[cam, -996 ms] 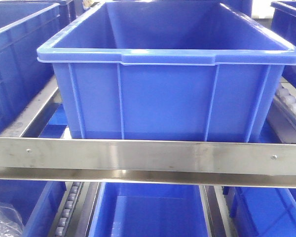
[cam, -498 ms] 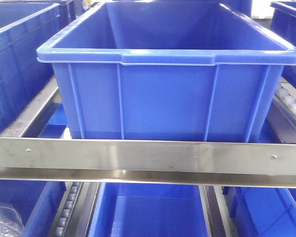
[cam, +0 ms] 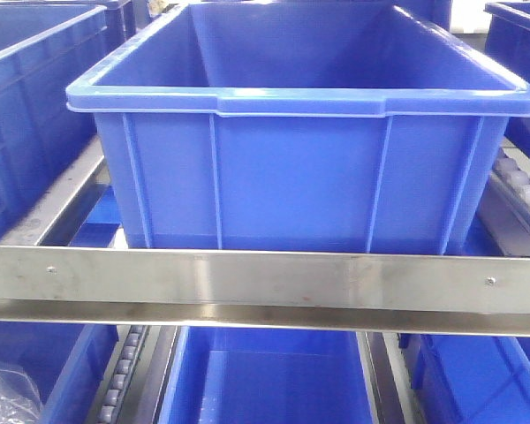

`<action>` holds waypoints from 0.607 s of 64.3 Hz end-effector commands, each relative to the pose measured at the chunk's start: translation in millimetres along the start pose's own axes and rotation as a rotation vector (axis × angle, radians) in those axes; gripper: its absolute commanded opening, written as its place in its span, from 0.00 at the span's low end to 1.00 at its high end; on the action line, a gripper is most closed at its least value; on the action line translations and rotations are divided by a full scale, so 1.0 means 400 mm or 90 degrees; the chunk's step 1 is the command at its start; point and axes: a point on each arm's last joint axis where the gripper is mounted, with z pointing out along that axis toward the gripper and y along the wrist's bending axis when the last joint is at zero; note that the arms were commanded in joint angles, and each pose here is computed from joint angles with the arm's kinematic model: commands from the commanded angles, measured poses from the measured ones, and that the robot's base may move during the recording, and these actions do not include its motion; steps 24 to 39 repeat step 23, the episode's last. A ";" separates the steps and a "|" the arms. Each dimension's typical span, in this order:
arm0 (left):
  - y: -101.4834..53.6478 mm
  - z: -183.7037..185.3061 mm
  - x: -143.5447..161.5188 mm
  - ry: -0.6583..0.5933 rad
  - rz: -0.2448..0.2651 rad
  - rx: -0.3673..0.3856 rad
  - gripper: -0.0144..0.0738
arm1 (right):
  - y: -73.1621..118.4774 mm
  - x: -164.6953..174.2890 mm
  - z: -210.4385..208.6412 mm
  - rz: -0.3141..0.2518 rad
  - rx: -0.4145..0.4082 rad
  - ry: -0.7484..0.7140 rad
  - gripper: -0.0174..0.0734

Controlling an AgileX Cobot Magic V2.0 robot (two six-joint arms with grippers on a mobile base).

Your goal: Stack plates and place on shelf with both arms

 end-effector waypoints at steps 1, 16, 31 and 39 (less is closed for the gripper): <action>0.003 -0.005 -0.019 -0.062 -0.002 -0.009 0.26 | 0.000 -0.020 -0.004 -0.004 0.000 -0.066 0.25; 0.003 -0.005 -0.019 -0.062 -0.002 -0.009 0.26 | 0.000 -0.020 -0.004 -0.004 0.000 -0.066 0.25; 0.003 -0.005 -0.019 -0.062 -0.002 -0.009 0.26 | 0.000 -0.020 -0.004 -0.004 0.000 -0.066 0.25; 0.003 -0.005 -0.019 -0.062 -0.002 -0.009 0.26 | 0.000 -0.020 -0.004 -0.004 0.000 -0.066 0.25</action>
